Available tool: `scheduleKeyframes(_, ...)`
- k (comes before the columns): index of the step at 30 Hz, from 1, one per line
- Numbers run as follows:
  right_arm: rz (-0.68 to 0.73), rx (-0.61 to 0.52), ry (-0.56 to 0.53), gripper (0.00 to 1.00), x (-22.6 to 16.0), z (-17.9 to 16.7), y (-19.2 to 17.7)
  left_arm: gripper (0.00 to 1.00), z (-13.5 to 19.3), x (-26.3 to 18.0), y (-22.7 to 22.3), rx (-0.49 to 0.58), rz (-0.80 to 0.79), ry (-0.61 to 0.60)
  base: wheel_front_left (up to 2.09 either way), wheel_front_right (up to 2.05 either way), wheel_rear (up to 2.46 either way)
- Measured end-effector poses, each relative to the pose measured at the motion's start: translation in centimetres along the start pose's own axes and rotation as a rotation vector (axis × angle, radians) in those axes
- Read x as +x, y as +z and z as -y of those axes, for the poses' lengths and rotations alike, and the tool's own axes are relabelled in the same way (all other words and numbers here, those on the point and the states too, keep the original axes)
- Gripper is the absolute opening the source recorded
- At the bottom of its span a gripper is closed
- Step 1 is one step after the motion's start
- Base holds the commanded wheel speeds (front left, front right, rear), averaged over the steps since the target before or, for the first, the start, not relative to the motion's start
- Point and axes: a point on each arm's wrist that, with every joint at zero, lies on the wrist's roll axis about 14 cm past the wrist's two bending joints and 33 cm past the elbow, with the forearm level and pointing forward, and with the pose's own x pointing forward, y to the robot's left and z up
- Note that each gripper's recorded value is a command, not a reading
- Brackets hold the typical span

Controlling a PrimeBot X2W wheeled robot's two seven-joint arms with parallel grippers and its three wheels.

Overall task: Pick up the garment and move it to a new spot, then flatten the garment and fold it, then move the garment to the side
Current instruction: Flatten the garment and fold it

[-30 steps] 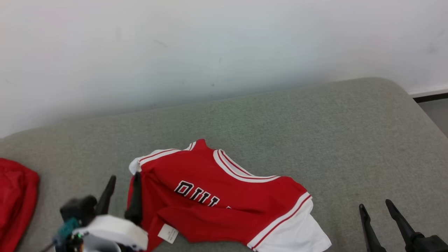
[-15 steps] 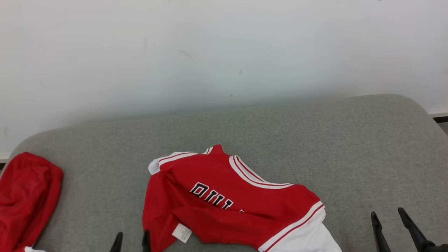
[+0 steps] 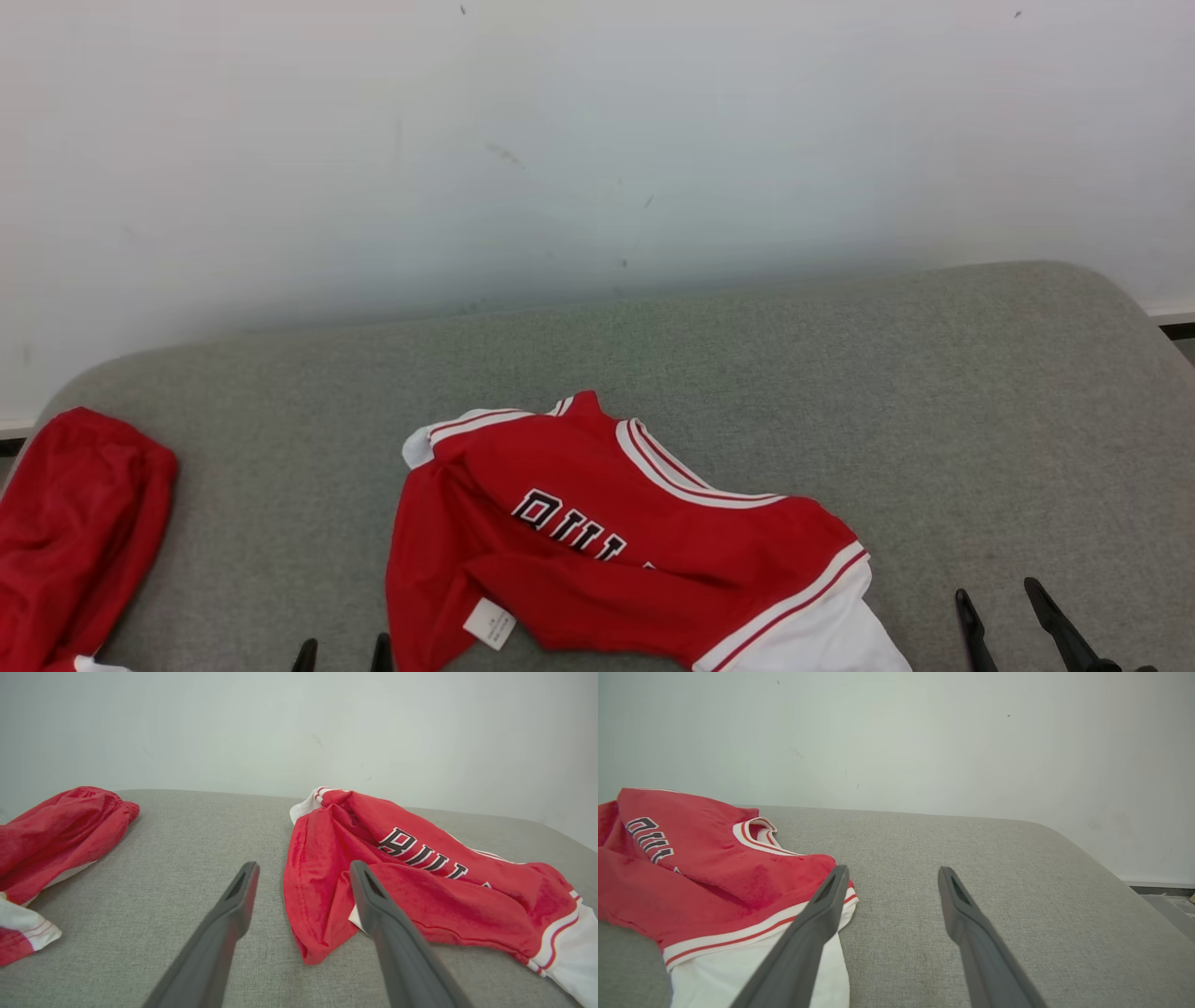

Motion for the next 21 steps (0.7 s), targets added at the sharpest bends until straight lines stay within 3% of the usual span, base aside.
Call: scheduleKeyframes(21, 0.043, 0.012, 0.046, 1.00, 0.7, -1.2, 1.4, 1.00, 0.9, 0.2, -0.1, 0.042, -0.002, -0.036, 0.00, 0.00, 0.00)
